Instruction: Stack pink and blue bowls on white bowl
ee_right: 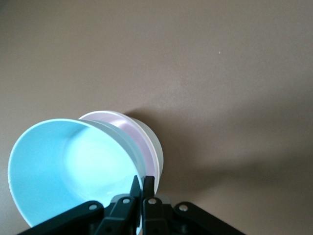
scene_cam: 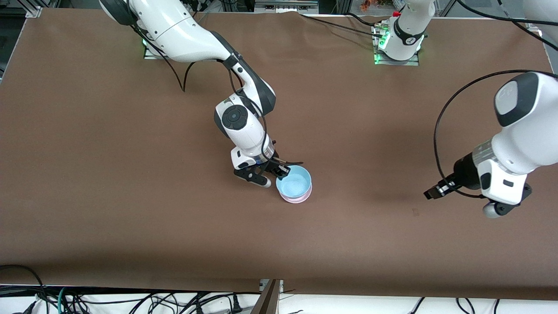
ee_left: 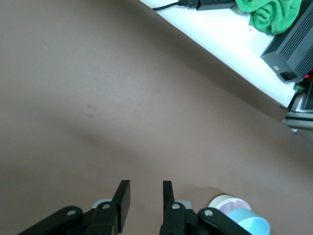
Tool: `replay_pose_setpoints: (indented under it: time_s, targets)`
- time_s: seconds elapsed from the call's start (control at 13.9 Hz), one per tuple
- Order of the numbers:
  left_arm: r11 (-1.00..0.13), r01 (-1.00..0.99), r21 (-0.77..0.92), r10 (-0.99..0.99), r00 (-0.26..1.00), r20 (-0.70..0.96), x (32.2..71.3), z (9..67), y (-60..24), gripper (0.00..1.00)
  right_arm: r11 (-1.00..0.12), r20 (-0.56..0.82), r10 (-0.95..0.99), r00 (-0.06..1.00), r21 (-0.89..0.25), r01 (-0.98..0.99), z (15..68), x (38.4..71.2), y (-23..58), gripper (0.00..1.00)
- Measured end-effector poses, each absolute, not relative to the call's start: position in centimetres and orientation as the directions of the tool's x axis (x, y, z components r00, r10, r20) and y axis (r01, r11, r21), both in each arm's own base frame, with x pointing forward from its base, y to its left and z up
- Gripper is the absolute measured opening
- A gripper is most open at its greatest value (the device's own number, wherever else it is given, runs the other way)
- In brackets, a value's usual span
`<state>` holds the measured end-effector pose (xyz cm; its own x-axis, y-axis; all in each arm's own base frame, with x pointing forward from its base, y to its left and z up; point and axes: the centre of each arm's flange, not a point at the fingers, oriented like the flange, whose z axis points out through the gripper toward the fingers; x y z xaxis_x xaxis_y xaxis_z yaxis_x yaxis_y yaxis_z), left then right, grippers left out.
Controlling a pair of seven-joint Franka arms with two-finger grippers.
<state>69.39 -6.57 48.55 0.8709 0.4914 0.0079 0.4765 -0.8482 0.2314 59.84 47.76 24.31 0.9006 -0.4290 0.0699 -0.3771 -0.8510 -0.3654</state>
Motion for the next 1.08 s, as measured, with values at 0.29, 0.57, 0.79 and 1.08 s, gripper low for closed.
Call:
replay_pose_setpoints:
  time_s: [0.29, 0.57, 0.79, 1.08]
  targets:
    - [-0.892, 0.415, 0.178, 0.424, 0.905, 0.016, 68.3, 49.1, -6.2, 0.34, -0.849, 0.082, -0.431, 0.899, -0.374, -0.373, 24.4, 60.0, 47.7, 0.07]
    - [-0.909, 0.394, 0.137, 0.401, 0.916, 0.023, 67.6, 48.4, -6.3, 0.34, -0.849, 0.085, -0.430, 0.899, -0.377, -0.371, 24.5, 60.0, 47.8, 0.33]
    - [-0.911, 0.392, 0.129, 0.398, 0.917, 0.022, 67.4, 48.3, -6.2, 0.34, -0.847, 0.089, -0.432, 0.897, -0.382, -0.370, 25.0, 60.3, 47.8, 0.65]
    - [-0.915, 0.385, 0.125, 0.391, 0.920, 0.029, 67.2, 48.5, -6.0, 0.34, -0.881, 0.050, -0.405, 0.913, -0.288, -0.375, 28.0, 61.6, 47.1, 1.00]
